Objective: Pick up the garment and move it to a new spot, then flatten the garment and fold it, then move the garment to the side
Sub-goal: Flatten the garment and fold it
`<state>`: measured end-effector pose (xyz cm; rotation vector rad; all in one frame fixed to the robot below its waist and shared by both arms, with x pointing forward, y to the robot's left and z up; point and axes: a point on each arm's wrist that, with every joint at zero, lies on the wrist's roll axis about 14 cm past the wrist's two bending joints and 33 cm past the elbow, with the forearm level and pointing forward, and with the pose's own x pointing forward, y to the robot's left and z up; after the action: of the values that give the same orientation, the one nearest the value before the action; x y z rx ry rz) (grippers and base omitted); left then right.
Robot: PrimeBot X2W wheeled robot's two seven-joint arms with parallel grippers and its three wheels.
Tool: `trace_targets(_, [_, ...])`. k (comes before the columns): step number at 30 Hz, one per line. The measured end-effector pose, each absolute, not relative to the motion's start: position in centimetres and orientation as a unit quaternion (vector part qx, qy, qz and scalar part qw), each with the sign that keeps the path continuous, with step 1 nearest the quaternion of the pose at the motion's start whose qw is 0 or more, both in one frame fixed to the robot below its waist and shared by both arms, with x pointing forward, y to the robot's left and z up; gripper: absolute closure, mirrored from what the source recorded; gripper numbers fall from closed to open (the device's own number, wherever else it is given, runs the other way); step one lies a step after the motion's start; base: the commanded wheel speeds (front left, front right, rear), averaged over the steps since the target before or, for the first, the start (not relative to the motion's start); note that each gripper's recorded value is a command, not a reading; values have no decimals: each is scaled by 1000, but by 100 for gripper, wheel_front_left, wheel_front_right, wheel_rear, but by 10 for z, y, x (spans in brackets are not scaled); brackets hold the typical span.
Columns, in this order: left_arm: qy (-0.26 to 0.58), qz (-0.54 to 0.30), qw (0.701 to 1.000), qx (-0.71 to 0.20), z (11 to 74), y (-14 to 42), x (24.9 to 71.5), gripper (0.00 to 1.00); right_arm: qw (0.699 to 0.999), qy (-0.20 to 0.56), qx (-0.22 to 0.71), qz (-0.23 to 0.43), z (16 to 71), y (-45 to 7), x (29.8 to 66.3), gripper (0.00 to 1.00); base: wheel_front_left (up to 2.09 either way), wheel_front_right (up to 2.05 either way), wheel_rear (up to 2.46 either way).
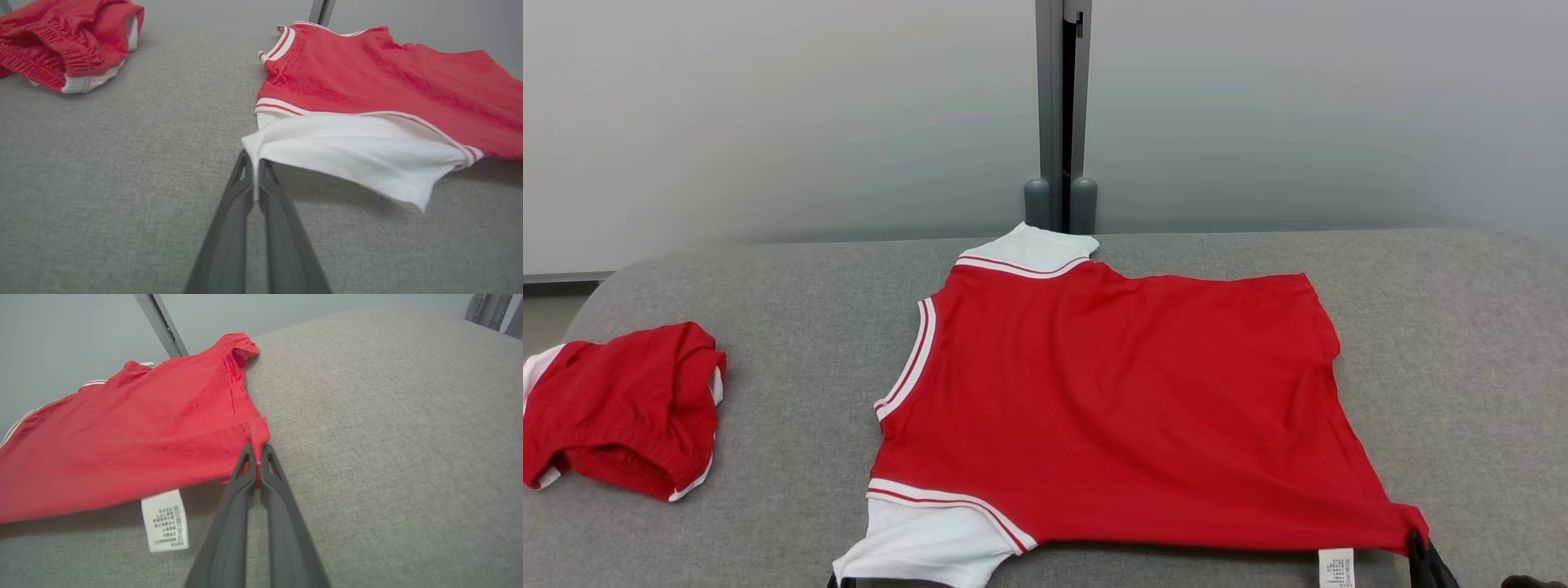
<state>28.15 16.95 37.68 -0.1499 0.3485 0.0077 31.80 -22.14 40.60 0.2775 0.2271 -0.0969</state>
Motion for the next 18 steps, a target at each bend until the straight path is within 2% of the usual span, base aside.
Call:
trace_targets(10, [96,-41,993,-62,423,148,342,100,987,69,141,-47,432,-222,365,100,0,0,0])
trace_targets(18, [58,-65,996,-25,446,143,397,100,989,65,129,-37,435,-215,407,100,0,0,0])
